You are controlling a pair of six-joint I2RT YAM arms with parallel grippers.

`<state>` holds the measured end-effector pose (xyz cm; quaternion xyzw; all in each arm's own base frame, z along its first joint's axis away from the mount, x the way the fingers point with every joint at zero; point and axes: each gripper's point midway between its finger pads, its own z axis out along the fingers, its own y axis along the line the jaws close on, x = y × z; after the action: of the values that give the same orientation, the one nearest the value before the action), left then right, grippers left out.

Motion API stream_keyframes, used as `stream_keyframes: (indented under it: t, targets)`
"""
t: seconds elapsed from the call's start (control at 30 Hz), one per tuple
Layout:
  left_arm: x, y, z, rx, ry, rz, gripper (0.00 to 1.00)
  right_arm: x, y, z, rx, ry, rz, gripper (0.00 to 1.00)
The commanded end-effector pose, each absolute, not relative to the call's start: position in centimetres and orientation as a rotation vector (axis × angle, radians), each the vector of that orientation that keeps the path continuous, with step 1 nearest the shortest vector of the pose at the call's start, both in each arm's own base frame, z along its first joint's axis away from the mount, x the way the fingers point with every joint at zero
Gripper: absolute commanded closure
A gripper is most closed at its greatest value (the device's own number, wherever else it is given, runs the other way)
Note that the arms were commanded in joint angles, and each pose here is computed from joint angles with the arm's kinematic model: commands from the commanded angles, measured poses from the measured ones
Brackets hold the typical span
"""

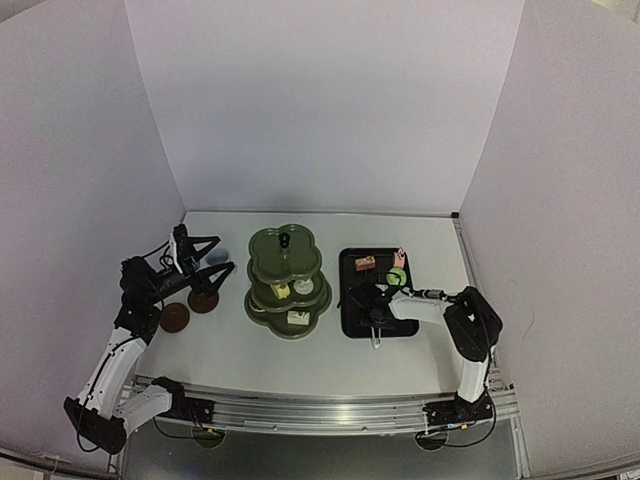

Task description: Serve the afternoon tea

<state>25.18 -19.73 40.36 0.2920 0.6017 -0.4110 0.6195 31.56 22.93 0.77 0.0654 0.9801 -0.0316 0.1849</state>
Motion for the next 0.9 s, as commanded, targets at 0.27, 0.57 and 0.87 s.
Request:
stream_keyframes:
  t: [0.27, 0.57, 0.87]
  targets:
    - [24.8, -19.4, 41.0, 0.674, 1.352, -0.914, 0.00, 32.0, 23.1, 1.7, 0.178, 2.523, -0.096, 0.45]
    - [25.0, -19.4, 40.8, 0.674, 1.361, -0.909, 0.00, 32.3, 23.4, 2.7, 0.147, 2.502, -0.083, 0.69]
    - [25.0, -19.3, 40.7, 0.675, 1.365, -0.900, 0.01, 31.1, 25.2, 8.2, 0.037, 2.588, 0.044, 0.82]
